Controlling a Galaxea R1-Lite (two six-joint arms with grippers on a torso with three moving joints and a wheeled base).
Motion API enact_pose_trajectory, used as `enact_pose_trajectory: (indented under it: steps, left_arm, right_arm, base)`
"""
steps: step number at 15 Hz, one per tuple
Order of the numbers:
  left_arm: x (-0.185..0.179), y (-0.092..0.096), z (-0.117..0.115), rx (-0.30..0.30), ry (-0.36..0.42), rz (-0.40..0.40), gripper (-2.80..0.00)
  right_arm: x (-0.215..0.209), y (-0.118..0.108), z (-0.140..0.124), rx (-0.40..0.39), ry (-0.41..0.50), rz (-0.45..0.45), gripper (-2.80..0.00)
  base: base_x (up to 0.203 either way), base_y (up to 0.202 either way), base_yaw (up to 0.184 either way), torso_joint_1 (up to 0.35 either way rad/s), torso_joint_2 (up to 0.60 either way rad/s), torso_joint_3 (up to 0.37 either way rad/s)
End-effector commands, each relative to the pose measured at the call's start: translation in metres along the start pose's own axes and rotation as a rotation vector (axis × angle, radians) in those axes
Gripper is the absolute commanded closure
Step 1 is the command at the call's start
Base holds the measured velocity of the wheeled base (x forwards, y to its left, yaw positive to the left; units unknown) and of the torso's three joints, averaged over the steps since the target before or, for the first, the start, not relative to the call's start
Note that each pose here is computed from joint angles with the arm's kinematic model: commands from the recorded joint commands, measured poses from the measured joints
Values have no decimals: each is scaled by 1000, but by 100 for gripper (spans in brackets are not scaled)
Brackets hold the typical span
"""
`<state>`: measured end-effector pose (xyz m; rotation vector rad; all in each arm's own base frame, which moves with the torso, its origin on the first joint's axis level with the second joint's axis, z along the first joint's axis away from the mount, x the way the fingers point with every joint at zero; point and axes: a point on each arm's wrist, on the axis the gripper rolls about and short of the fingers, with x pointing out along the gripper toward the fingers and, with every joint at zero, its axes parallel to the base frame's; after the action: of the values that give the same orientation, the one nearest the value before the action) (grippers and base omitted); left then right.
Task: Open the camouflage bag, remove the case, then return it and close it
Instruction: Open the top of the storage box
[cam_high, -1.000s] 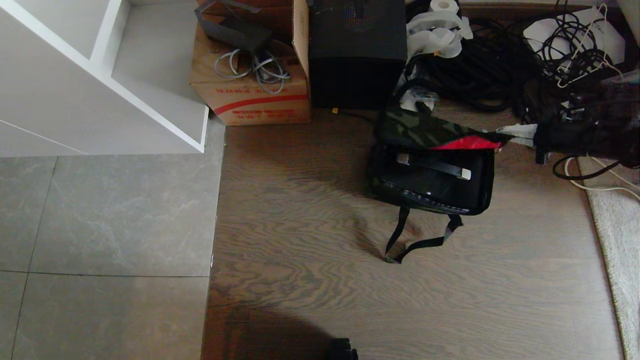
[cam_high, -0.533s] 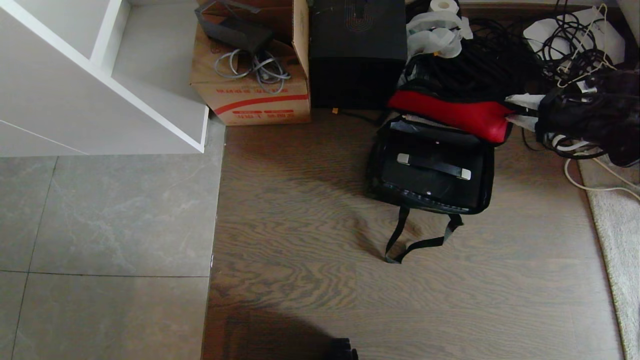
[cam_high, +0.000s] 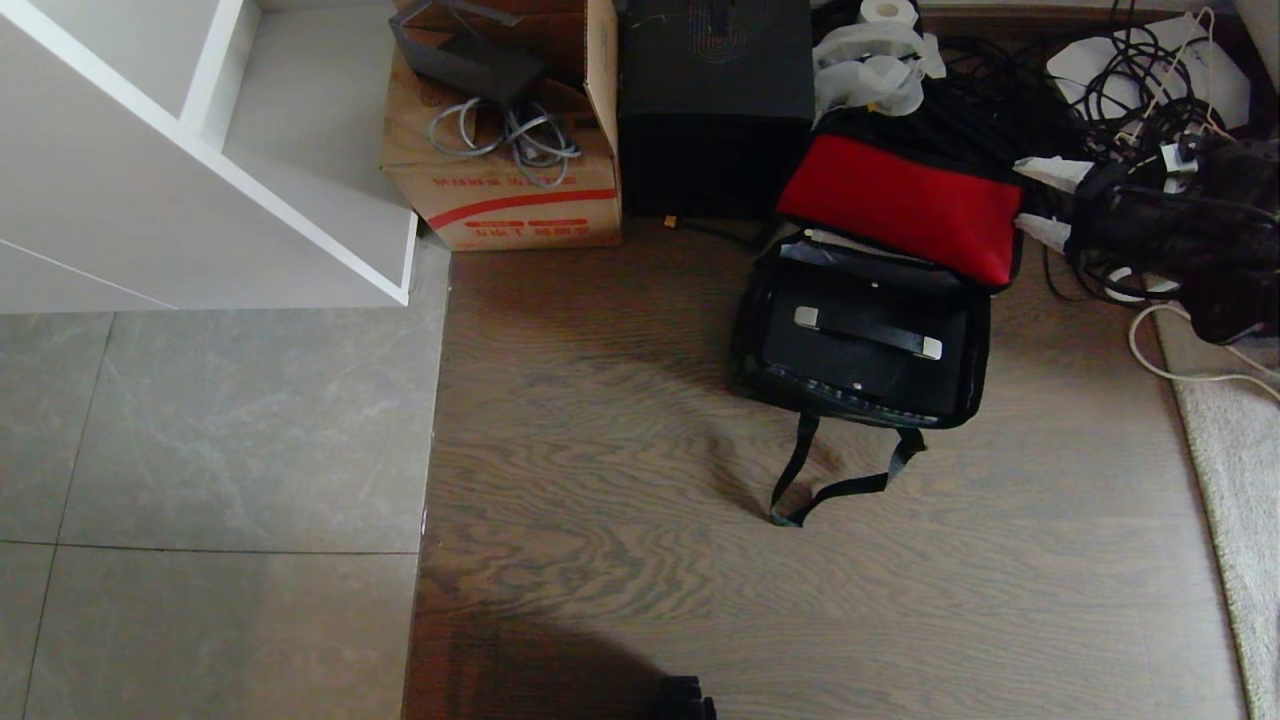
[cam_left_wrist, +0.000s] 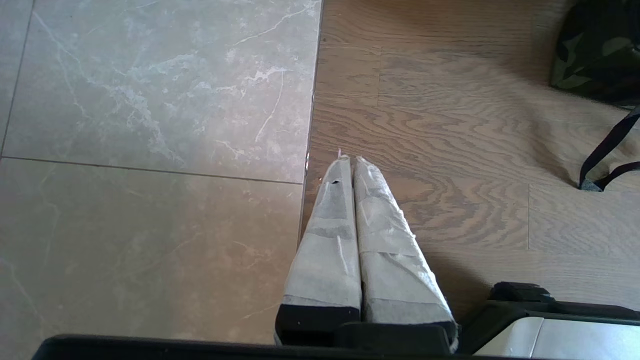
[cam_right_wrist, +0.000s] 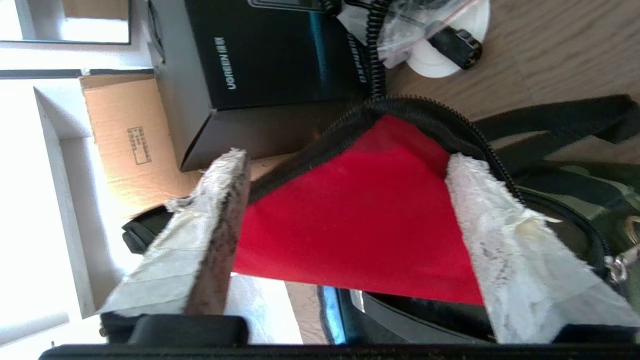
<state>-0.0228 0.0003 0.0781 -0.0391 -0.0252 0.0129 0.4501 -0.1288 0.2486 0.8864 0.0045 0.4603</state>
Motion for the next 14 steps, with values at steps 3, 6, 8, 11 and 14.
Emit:
enact_pose_trajectory:
  steps: [3,6,8,11,14]
  left_arm:
    - [1,0,-3,-1,8,1,0]
    - [1,0,-2,-1,9,2,0]
    - [1,0,-3,-1,8,1,0]
    - [1,0,-3,-1,8,2,0]
    - [1,0,-3,-1,8,1,0]
  right_arm:
    - [-1,6,5,-50,-105,15,-280]
    - [-5,4,0,-20,-105,-14,-280]
    - [-8,4,-5,20,-86,-36,-280]
    - [-6,6,-2,5,-100,-28,-280]
    - [-13,13,-5,29,-80,-45,-280]
  base:
    - [0,0,0,0,0,0]
    - [0,0,0,0,0,0]
    - [0,0,0,0,0,0]
    - [0,0,0,0,0,0]
    - [0,0,0,0,0,0]
